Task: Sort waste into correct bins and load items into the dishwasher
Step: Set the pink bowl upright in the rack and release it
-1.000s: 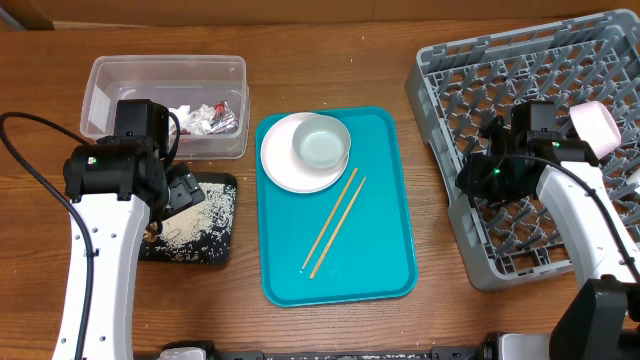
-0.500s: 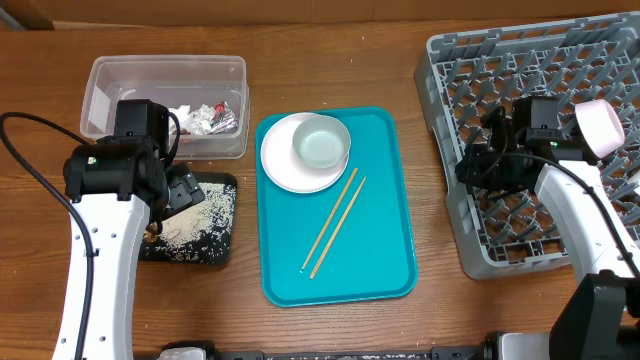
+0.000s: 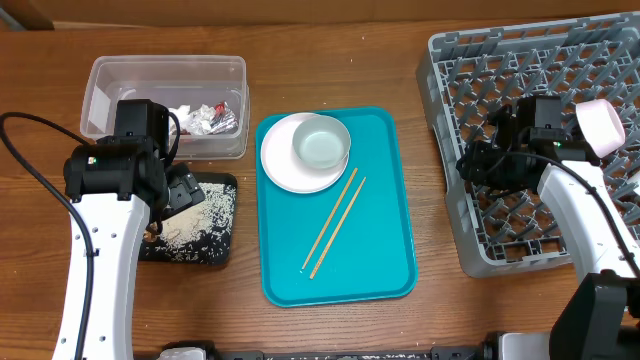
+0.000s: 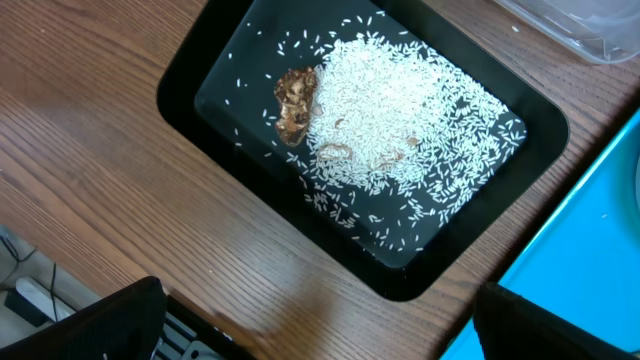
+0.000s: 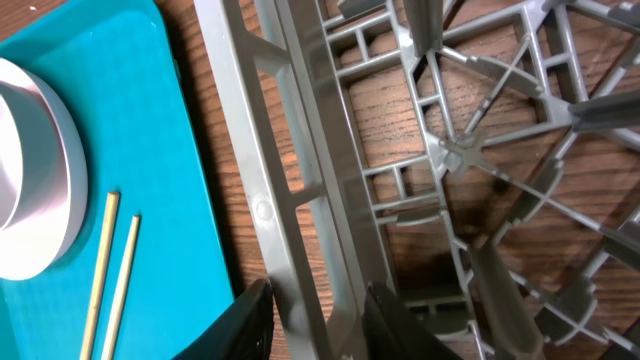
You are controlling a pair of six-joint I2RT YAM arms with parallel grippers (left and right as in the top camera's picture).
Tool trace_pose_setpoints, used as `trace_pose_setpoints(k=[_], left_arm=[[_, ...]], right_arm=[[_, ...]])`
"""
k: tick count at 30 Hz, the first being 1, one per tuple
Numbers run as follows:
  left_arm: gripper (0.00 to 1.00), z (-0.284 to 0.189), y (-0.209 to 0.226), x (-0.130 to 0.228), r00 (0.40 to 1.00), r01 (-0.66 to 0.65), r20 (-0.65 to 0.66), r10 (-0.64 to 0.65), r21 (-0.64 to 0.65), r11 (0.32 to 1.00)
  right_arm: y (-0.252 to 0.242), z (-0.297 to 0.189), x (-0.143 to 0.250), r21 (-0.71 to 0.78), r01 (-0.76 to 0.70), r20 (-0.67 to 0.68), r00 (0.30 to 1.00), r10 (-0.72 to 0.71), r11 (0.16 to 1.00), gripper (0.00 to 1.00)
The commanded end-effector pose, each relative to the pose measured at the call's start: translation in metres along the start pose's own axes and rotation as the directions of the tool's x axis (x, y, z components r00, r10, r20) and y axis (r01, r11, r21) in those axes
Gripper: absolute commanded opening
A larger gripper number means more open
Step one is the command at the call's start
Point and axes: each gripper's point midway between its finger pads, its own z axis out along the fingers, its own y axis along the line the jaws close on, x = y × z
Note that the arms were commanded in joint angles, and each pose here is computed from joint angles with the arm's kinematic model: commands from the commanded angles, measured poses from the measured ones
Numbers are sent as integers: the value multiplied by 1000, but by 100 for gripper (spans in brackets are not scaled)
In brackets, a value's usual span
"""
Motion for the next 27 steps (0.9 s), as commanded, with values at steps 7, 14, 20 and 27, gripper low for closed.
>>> trace_pose_setpoints(k=[7,14,20,27], left_arm=[[100,-1,1,-1,1000,13,3,-13,2,1000],[100,-1,1,-1,1000,13,3,-13,2,1000],[100,-1,1,-1,1000,13,3,-13,2,1000],[100,-1,1,-1,1000,13,3,-13,2,1000]], right_arm=[[-1,-5,7,8,-16,-26,1000,16,1000,36],[-3,-8,38,22,-42,-147,988,45,999,36],[20,-10,47,-127,11,-186,982,-35,992,36],[23,-9,56,-160,29,-212,975,-63,987,35]])
